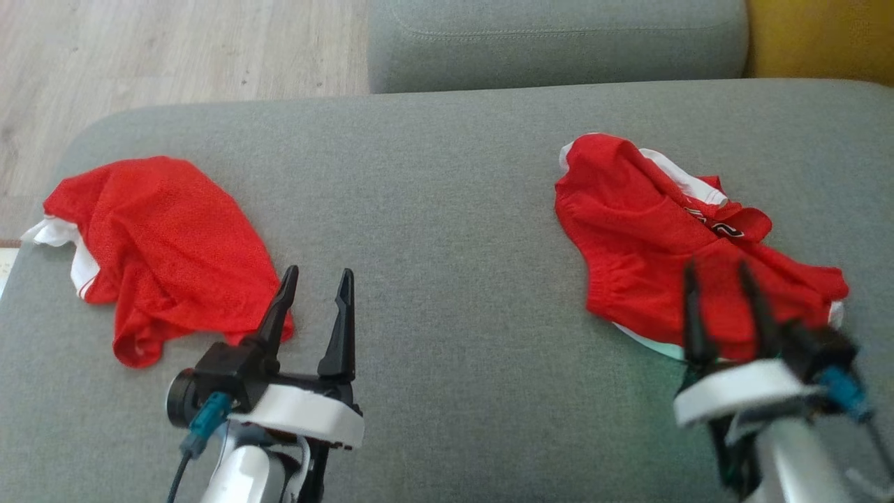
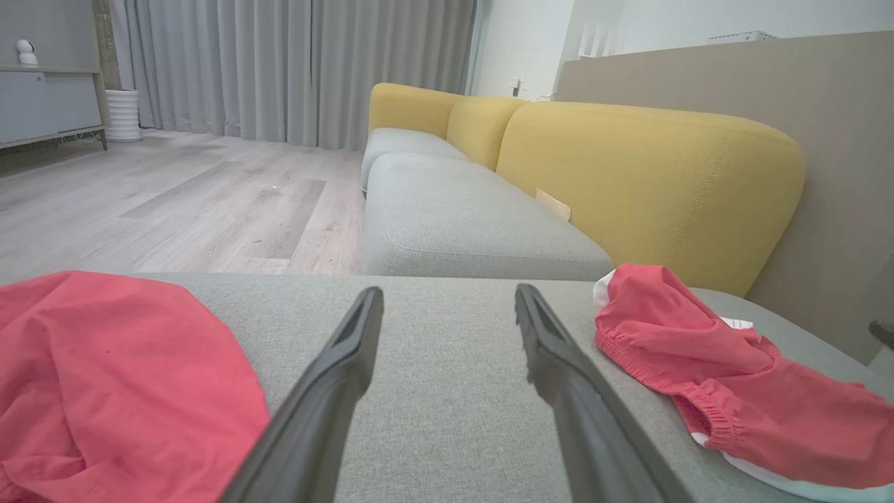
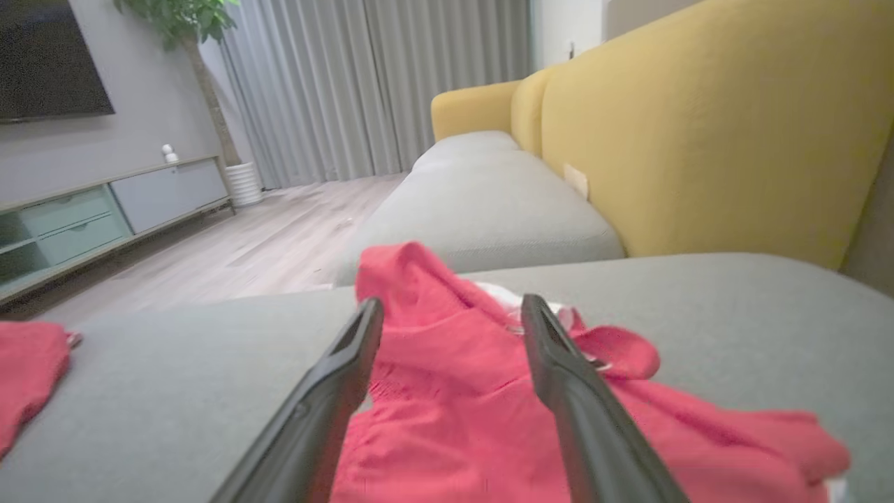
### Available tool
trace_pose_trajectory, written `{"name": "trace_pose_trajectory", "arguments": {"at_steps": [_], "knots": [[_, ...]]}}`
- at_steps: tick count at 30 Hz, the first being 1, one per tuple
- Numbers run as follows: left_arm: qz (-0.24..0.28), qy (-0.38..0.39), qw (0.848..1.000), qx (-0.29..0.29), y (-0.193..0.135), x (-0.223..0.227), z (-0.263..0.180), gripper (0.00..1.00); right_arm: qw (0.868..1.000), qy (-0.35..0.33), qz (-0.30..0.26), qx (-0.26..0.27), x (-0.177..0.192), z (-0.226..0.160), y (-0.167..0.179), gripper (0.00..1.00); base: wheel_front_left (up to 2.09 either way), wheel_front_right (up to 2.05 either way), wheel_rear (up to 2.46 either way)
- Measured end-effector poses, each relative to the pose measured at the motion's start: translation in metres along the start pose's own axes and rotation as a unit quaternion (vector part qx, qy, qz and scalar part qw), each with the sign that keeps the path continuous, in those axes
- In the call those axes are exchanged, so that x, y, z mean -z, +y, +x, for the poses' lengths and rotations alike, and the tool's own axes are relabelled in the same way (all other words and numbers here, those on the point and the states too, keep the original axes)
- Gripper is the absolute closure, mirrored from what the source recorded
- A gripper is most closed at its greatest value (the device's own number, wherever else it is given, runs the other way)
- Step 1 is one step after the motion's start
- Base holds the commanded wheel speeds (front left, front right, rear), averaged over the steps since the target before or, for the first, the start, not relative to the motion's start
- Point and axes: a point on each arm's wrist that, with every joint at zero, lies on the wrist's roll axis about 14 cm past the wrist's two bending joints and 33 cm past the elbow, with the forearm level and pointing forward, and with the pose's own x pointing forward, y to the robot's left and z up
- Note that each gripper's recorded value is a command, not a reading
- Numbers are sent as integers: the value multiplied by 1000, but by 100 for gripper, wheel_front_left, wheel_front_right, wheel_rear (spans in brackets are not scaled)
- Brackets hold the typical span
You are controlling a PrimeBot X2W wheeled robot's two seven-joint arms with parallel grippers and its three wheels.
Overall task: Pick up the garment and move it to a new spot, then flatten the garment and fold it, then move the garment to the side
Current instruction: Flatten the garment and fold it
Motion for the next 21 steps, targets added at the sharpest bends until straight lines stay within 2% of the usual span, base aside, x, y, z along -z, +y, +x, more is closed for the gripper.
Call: {"name": "trace_pose_trajectory", "arguments": {"at_steps": [6,15,18,21], "knots": [[-9,-10,1000,1,-1,-6,0,0,998,43,20,-49,31,-31,36,0,0,0,0],[-9,-7,1000,-4,3,-5,-4,0,997,38,27,-56,29,-29,41,0,0,0,0],[-9,-1,1000,-9,6,-1,-5,0,996,53,10,-70,38,-25,48,0,0,0,0],[-8,7,1000,-21,13,4,-7,0,989,104,-28,-101,60,-16,62,0,0,0,0]]}}
